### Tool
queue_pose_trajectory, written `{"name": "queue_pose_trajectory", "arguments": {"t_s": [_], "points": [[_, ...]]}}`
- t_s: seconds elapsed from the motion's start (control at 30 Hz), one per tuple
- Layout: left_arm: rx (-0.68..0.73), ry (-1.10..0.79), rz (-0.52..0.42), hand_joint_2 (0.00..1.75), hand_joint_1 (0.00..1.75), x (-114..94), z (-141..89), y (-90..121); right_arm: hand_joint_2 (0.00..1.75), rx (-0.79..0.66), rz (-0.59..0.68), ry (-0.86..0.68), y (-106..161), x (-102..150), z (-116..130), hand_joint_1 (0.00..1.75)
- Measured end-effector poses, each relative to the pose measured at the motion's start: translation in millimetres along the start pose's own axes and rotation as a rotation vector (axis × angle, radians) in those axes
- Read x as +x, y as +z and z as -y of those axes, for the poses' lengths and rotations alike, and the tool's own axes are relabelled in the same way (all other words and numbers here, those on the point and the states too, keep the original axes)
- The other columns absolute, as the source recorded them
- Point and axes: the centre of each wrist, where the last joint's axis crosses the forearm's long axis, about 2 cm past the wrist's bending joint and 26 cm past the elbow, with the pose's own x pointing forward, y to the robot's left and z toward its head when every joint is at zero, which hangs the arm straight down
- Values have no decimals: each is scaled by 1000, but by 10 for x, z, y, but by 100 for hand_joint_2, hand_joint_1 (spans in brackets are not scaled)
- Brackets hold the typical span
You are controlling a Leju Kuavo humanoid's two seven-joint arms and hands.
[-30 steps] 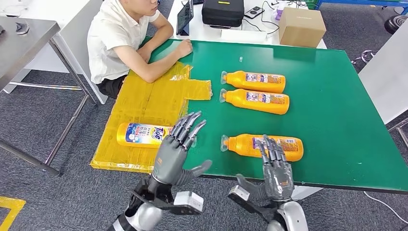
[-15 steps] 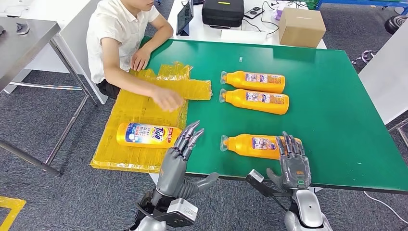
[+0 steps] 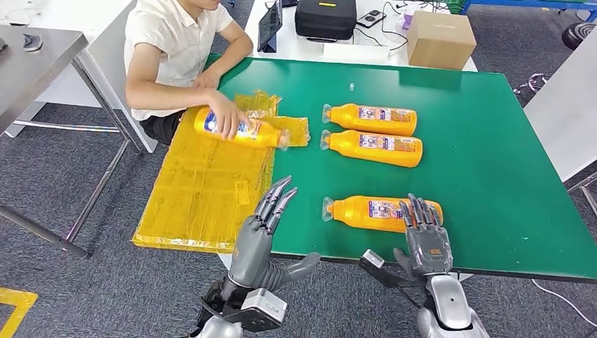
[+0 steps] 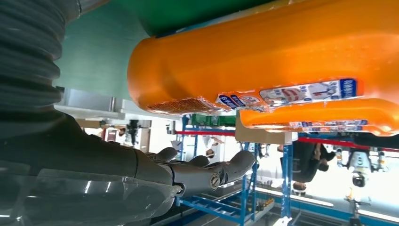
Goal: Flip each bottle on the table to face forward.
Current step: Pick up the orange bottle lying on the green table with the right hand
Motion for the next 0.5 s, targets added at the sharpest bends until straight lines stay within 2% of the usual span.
{"name": "queue_pose_trajectory", "arguments": {"t_s": [0.27, 0.4, 0.5], "points": [[-19, 41, 15, 175, 0, 35, 47, -43, 175, 44, -44, -22, -446, -175, -65, 0], [-22, 50, 20, 175, 0, 42, 63, -79, 175, 151, -86, -48, -618, -196, -113, 0], [-25, 53, 21, 175, 0, 41, 73, -98, 175, 175, -110, -47, -714, -217, -127, 0]]}}
